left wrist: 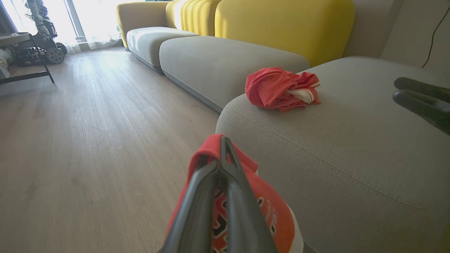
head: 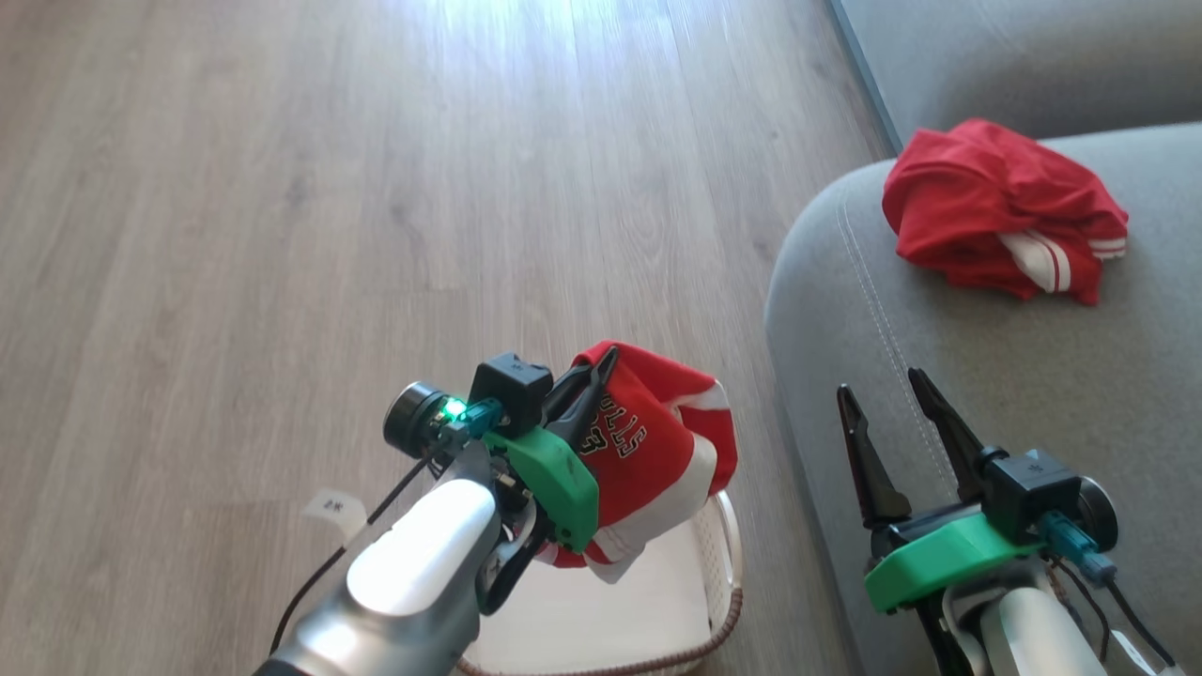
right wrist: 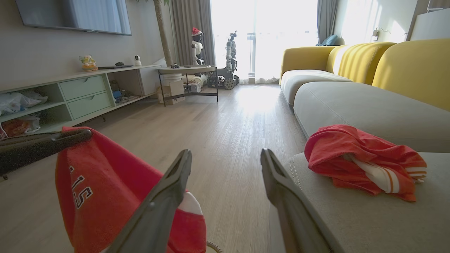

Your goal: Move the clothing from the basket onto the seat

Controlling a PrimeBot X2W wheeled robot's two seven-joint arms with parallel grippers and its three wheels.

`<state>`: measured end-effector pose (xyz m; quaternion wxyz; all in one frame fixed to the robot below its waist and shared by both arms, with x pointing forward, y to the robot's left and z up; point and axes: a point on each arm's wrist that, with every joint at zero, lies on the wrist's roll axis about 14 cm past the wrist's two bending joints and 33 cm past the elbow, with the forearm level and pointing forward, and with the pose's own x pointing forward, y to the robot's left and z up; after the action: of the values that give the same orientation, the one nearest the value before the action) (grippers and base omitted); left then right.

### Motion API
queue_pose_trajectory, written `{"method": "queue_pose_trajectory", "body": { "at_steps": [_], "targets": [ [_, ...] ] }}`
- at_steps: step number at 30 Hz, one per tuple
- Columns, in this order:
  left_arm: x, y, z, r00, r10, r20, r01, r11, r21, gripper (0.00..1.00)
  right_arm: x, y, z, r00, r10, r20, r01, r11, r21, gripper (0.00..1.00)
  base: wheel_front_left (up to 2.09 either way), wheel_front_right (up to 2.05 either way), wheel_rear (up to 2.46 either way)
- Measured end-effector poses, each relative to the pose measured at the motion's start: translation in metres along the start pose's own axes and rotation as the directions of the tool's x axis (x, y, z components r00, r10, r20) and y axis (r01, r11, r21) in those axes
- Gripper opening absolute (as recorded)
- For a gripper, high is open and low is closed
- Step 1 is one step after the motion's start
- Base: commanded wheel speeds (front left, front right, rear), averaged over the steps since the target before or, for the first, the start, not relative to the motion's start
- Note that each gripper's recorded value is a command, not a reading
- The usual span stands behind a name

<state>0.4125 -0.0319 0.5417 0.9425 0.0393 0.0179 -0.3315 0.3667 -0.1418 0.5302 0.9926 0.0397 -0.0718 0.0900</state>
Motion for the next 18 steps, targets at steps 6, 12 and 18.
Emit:
{"method": "queue_pose_trajectory", "body": {
  "at_steps": [6,12,18],
  "targets": [
    [-0.008,0.004,0.018,1.0,-0.001,0.0,0.001,1.0,0.031,0.0,0.0,0.01,0.006,0.999,0.028,0.016,-0.028,1.0,-0.002,1.0,0.0,0.0,0.0],
    [-0.006,0.006,0.05,0.999,-0.012,0.045,0.009,0.997,0.074,0.0,0.0,0.016,0.003,0.999,0.048,0.007,-0.048,0.999,-0.001,1.0,0.0,0.0,0.0],
    [-0.005,-0.001,0.088,0.993,-0.037,0.115,0.026,0.995,0.095,0.0,-0.002,0.03,-0.006,0.996,0.091,-0.025,-0.091,0.996,-0.013,1.0,0.0,0.0,0.0]
  ]
}}
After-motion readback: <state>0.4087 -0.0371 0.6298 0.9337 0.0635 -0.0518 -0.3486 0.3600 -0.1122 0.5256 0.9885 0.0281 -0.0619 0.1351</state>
